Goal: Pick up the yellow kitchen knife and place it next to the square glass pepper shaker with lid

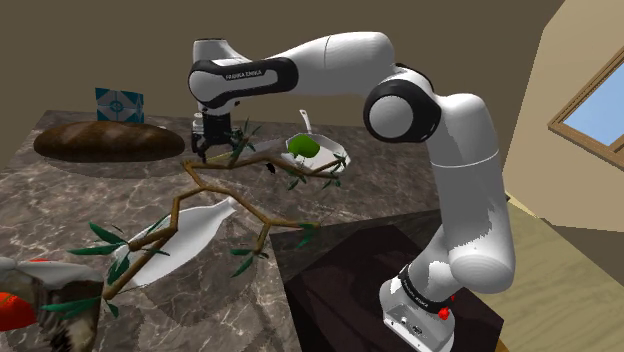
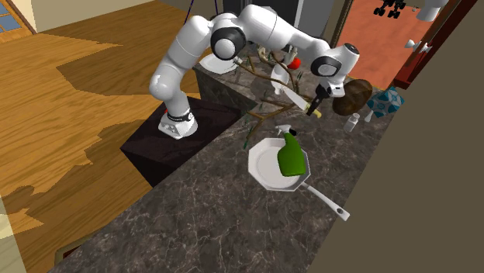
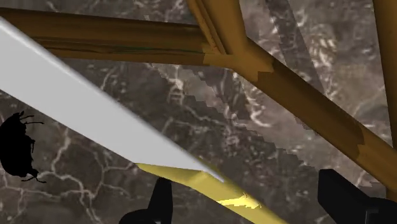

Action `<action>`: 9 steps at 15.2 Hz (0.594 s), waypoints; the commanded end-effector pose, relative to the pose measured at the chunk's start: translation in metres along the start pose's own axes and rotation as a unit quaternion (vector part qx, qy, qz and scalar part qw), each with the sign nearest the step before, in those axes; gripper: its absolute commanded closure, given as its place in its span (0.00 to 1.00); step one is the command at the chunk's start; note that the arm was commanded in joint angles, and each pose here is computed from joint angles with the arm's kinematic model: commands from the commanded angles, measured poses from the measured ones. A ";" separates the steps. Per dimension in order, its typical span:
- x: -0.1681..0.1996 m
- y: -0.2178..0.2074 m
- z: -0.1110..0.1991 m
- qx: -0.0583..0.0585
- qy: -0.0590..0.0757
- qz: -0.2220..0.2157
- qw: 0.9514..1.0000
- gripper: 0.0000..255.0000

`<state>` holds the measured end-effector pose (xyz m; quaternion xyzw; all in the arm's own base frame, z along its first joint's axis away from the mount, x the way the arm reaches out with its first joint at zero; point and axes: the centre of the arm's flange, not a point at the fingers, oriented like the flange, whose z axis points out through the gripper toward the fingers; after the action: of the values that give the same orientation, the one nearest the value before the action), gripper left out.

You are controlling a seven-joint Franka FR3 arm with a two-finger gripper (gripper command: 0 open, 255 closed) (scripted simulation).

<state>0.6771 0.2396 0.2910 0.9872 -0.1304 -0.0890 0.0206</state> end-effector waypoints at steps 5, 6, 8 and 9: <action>0.001 -0.001 -0.032 0.000 0.000 -0.001 1.000 0.00; 0.001 -0.001 -0.032 0.000 0.000 -0.001 1.000 0.00; 0.001 -0.001 -0.032 0.000 0.000 -0.001 1.000 0.00; 0.001 -0.001 -0.032 0.000 0.000 -0.001 1.000 0.00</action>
<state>0.6840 0.2401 0.3224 0.9873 -0.1303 -0.0889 0.0206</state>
